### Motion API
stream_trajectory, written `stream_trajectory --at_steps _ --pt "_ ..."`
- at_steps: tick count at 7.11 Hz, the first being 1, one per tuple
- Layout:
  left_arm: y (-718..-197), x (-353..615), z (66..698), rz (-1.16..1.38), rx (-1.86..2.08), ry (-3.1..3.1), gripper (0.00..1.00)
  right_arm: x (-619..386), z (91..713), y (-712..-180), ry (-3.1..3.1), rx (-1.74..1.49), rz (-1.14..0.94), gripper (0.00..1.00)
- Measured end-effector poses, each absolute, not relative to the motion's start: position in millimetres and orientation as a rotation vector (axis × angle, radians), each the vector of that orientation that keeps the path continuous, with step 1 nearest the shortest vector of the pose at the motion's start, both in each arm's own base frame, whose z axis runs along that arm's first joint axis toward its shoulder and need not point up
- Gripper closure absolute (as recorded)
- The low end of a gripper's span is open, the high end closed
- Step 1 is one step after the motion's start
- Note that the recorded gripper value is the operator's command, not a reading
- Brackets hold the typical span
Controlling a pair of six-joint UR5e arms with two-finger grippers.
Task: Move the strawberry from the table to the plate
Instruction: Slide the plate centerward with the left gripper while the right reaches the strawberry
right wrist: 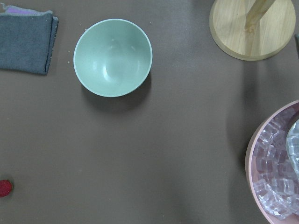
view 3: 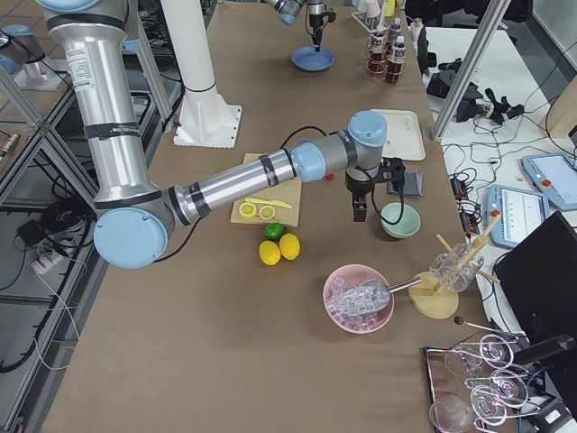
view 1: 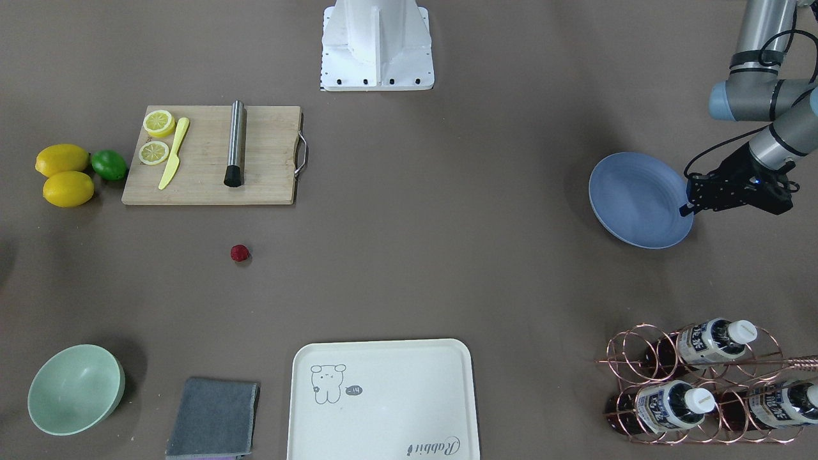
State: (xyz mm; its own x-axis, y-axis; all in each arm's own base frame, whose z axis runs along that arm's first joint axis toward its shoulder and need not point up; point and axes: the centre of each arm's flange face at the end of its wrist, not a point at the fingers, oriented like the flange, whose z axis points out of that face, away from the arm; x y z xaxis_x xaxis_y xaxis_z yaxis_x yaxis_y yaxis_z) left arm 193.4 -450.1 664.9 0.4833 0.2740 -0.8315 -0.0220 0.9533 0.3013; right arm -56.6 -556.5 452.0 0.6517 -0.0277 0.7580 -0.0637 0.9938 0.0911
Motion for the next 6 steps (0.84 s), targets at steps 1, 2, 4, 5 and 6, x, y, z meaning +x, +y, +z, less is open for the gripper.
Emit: stream_trajectory --at_steps 1,2,4,5,6 --pt "-451 195 656 0.194 0.237 1.093 1.00 -57 450 -558 -0.862 0.115 0.019 0.00" --pt "-459 197 637 0.176 0.205 1.143 1.00 -63 445 -562 -0.866 0.115 0.018 0.00" --pt "-488 210 571 0.075 0.151 1.217 1.00 -102 420 -569 -0.884 0.089 0.021 0.00" --pt "-501 222 535 0.028 0.133 1.234 1.00 -127 407 -571 -0.888 0.081 0.006 0.00" --pt "-508 239 500 -0.009 0.121 1.241 1.00 -151 393 -572 -0.883 0.076 0.002 0.00"
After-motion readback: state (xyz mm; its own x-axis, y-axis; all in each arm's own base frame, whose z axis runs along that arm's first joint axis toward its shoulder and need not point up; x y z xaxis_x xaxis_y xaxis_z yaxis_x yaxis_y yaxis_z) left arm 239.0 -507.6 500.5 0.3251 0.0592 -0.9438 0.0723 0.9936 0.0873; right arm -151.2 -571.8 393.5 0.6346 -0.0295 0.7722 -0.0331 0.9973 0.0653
